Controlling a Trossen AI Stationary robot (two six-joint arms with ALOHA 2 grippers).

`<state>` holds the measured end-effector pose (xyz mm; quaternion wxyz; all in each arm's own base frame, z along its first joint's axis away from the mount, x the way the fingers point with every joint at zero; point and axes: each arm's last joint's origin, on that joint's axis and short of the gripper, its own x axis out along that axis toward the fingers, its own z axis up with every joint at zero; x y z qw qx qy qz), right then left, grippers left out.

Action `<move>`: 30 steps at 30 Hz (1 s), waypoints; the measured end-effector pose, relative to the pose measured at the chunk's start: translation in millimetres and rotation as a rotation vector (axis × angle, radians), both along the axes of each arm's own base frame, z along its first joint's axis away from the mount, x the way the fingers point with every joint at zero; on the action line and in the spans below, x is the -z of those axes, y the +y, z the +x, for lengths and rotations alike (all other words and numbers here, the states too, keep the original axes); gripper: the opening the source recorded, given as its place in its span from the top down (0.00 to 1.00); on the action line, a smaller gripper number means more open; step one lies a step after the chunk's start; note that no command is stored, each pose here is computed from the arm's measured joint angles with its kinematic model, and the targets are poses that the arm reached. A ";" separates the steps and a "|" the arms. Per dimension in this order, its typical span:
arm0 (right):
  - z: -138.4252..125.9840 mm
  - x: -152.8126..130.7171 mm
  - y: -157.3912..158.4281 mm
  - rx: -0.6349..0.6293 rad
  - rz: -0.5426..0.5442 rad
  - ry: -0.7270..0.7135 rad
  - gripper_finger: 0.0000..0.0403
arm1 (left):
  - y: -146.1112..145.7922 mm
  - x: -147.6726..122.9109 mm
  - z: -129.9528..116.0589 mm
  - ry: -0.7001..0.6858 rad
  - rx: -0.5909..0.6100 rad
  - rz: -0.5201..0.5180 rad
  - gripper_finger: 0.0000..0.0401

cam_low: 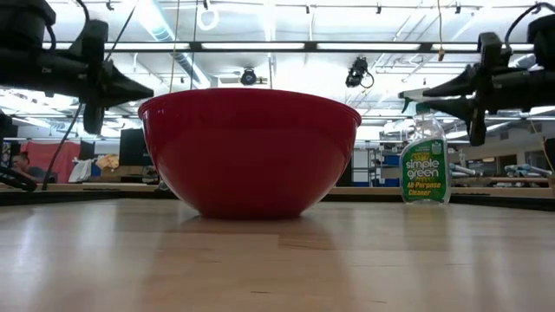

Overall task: Nest bowls inside each other
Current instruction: Return to Home Position

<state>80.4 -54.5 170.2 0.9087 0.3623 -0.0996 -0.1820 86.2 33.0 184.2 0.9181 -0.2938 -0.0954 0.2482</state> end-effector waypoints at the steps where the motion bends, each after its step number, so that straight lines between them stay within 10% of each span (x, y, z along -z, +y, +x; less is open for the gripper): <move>1: 0.4 0.7 -0.7 0.011 0.005 0.011 0.77 | 0.0 2.4 0.0 0.019 0.000 -0.016 1.00; 11: 0.9 2.8 -2.6 0.058 -0.057 0.070 0.77 | 0.6 12.1 -0.8 0.139 -0.026 -0.020 0.99; 16: 0.9 2.8 -2.6 0.073 -0.587 0.320 0.76 | 0.6 12.2 -0.8 0.382 -0.009 0.377 0.96; 20: 0.9 2.1 -2.6 0.082 -0.852 0.436 0.77 | 0.6 12.3 -0.8 0.460 -0.003 0.507 0.95; 30: 1.0 2.2 -2.6 0.081 -0.868 0.443 0.77 | 0.6 12.3 -0.8 0.456 -0.003 0.499 0.95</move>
